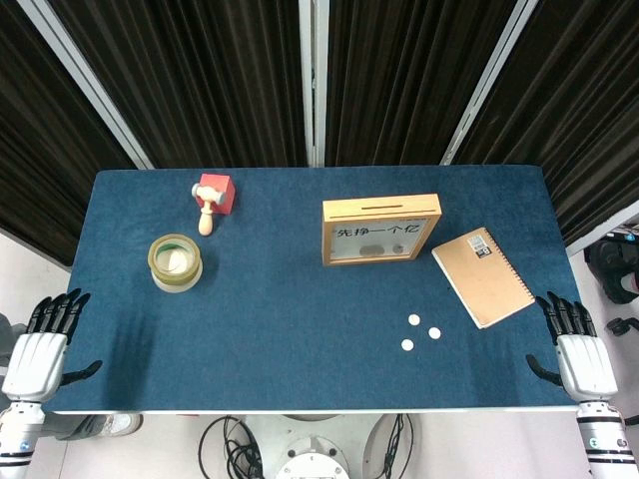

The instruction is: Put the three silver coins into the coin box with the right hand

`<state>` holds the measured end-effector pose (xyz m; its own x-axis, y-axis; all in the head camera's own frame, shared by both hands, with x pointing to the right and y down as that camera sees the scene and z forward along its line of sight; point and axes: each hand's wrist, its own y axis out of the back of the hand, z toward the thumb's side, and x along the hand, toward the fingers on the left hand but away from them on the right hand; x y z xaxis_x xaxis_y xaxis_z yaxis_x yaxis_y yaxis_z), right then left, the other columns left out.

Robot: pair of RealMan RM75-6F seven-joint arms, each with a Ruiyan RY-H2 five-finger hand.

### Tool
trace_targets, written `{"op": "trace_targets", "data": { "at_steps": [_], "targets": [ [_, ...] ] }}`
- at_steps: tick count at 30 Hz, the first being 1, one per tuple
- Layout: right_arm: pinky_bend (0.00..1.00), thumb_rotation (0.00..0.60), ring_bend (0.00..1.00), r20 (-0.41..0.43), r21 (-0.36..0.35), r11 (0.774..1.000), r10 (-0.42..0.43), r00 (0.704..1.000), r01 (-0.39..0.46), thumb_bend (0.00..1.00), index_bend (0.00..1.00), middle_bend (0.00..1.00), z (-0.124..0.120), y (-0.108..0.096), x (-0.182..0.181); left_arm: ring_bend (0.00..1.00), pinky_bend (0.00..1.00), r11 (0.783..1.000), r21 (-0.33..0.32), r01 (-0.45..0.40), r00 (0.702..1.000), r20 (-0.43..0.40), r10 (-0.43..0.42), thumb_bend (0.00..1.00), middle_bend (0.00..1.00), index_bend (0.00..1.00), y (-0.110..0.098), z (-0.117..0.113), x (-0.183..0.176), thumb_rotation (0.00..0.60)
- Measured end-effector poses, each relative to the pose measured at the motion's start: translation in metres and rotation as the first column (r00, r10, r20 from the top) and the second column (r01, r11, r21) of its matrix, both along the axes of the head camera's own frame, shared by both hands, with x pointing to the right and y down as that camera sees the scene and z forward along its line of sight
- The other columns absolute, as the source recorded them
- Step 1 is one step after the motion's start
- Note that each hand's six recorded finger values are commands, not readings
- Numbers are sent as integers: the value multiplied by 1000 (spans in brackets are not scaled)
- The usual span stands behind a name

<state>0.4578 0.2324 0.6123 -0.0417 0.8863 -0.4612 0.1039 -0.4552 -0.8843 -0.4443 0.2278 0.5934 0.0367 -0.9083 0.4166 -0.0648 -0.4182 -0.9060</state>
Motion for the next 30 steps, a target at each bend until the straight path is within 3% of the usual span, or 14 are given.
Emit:
{"op": "trace_targets", "data": {
  "at_steps": [6,15,18,21,25,30],
  "targets": [
    [0,600,0,14,7,1000,-30,999,30,176,0,0,0,-3,-9,0,0,1000,-7,-3,1000,0,3,0,8,61,3,2,1,600],
    [0,600,0,53,14,987,-160,986,160,176,0,0,0,-9,-45,0,0,1000,-3,-12,1000,-2,12,0,8,61,2,0,3,600],
    [0,600,0,70,-1,974,-227,971,228,184,0,0,4,-10,-63,0,0,1000,-5,-14,1000,-7,14,0,8,61,1,1,4,600],
    [0,600,0,92,-16,956,-290,953,293,252,16,0,8,-10,-81,0,0,1000,-7,-19,1000,-6,19,0,8,62,1,2,5,600],
    [0,600,0,127,-56,923,-371,920,380,324,128,0,19,-7,-107,0,0,1000,-13,-14,1000,-1,14,0,8,61,3,4,4,600],
    [0,600,0,165,-112,888,-427,889,447,327,199,0,39,-4,-133,0,0,1000,-10,0,1000,2,0,0,8,62,6,1,0,600]
  ]
}}
